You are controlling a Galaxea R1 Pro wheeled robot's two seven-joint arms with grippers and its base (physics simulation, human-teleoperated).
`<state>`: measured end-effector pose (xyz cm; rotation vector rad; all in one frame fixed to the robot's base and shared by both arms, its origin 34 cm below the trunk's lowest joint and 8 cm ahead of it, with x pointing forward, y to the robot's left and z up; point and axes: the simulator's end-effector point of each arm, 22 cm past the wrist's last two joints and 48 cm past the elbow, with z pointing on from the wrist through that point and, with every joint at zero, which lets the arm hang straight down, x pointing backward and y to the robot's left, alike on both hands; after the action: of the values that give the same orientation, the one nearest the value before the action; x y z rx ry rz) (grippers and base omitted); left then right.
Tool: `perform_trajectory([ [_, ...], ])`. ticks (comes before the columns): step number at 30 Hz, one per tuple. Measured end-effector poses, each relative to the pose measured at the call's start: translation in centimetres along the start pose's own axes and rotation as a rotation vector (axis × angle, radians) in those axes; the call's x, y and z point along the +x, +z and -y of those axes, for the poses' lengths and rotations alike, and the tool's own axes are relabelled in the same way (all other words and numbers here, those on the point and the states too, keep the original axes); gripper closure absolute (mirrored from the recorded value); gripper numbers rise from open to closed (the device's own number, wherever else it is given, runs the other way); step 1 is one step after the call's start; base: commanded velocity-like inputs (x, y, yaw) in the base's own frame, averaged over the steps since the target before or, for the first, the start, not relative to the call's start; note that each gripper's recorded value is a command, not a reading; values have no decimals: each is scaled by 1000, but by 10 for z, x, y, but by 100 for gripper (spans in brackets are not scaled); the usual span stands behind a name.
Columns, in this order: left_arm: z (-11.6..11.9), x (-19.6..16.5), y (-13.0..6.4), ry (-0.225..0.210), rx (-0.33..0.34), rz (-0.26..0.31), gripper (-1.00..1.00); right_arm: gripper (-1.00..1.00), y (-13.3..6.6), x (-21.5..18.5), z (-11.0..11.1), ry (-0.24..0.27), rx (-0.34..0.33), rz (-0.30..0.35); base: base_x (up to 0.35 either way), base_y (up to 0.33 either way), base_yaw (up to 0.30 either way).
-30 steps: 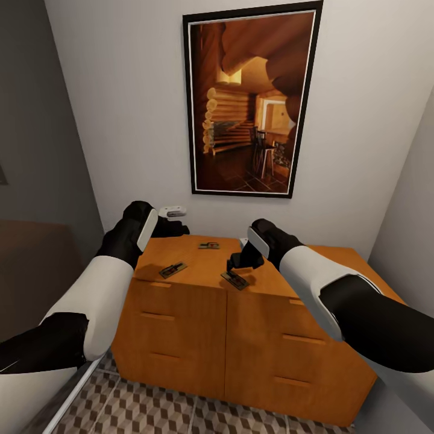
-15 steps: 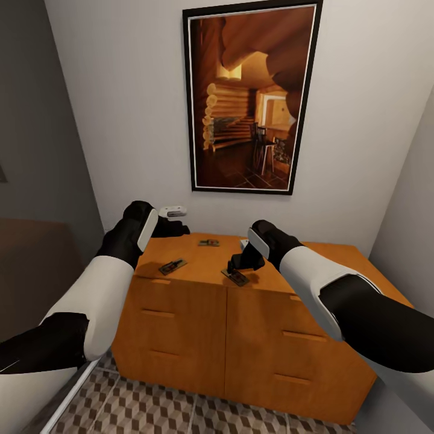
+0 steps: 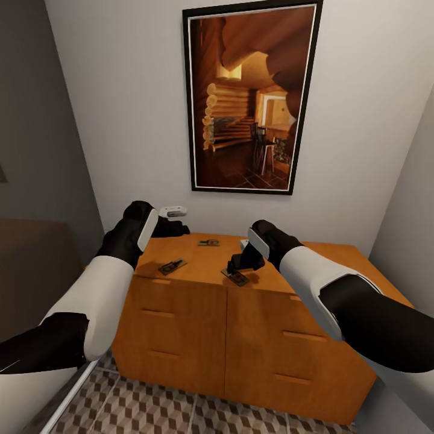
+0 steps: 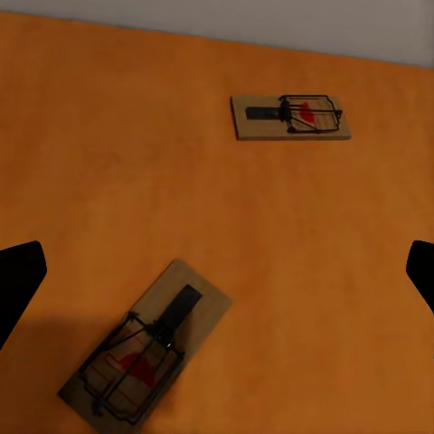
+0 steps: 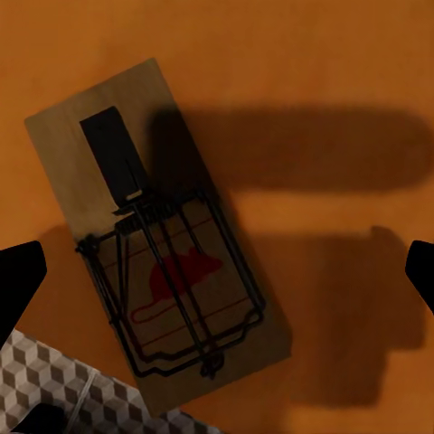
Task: Take the four mousetraps from the cabinet in the bathroom and place them on the bathroom floor. Make sure all four end up on the same floor surface, and ensure that at least two of them are either under or directly next to the same bathroom sink.
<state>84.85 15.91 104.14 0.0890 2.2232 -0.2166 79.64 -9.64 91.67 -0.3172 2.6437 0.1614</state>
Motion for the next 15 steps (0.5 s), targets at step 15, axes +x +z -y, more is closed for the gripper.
perform_trajectory([
  [15,-1,-1,0,0,-3,2,-100,-100,0,0,1,-2,3,0,0,0,0],
])
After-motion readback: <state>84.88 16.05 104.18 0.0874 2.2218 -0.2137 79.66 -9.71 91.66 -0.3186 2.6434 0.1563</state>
